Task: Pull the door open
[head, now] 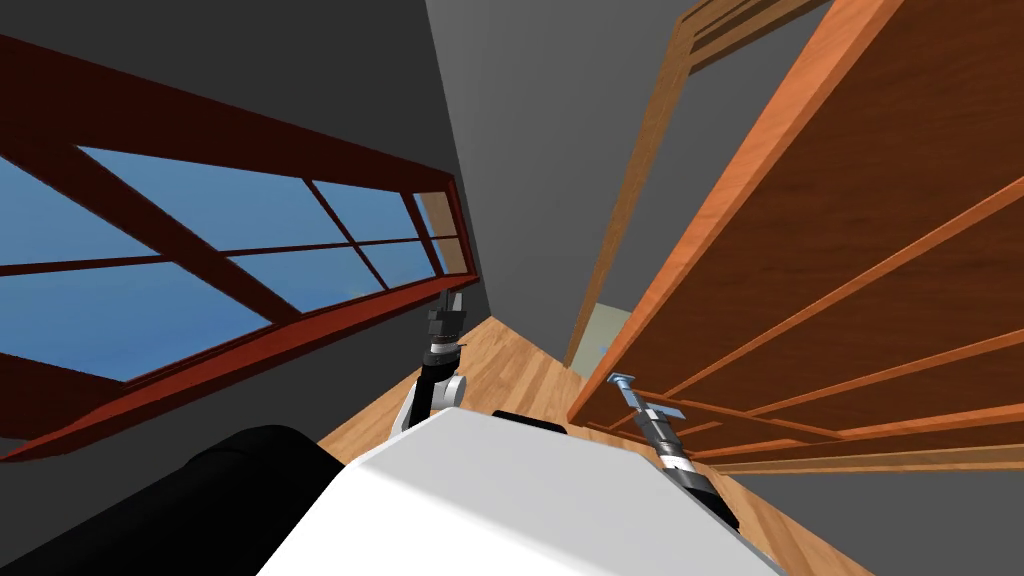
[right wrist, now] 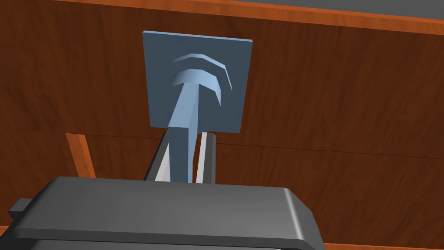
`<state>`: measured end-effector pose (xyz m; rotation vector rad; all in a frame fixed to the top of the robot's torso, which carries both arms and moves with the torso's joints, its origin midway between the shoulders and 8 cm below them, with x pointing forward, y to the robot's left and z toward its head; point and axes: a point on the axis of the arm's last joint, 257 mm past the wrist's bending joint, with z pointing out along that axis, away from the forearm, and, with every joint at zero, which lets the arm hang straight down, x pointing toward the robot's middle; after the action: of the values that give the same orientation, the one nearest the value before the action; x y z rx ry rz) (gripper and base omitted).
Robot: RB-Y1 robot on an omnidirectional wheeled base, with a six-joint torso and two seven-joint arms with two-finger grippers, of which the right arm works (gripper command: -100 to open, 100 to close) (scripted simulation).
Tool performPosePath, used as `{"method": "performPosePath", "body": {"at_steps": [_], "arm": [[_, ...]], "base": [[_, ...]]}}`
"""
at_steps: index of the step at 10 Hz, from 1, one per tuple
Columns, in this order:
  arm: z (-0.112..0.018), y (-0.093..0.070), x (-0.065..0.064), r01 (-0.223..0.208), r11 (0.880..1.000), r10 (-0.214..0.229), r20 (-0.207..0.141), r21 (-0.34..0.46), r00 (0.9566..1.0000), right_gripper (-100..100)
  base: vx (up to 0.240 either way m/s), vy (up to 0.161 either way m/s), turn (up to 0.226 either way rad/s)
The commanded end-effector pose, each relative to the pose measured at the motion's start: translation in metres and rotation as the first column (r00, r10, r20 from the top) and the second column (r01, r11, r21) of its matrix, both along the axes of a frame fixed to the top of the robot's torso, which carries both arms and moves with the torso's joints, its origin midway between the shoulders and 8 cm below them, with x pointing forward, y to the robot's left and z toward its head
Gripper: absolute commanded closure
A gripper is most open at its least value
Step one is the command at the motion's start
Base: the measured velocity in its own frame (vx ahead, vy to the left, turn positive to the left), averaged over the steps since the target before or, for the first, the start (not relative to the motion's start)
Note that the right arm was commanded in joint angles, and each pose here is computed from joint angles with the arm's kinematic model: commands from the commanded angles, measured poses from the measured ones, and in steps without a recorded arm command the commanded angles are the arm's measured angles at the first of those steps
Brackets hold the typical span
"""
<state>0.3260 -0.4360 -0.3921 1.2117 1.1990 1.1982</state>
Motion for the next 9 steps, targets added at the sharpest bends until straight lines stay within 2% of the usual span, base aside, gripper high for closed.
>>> {"method": "performPosePath", "body": {"at_steps": [1,3,6,7,9], "arm": [[-0.002,0.000,-0.010,-0.012,1.000,0.012,-0.004,0.003,0.9999,100],[-0.002,-0.002,-0.019,-0.024,1.000,0.024,-0.003,0.002,0.9997,100],[-0.001,-0.004,-0.032,-0.041,0.999,0.041,-0.002,0.003,0.9992,100],[-0.001,-0.003,-0.028,-0.040,0.999,0.040,-0.002,0.003,0.9992,100],[-0.002,-0.003,-0.034,-0.046,0.999,0.046,-0.006,0.004,0.9989,100]], "base": [[-0.251,-0.065,0.193],[-0.209,-0.101,0.166],[-0.229,-0.049,0.164],[-0.100,-0.014,0.020],[-0.188,-0.065,0.172]]}}
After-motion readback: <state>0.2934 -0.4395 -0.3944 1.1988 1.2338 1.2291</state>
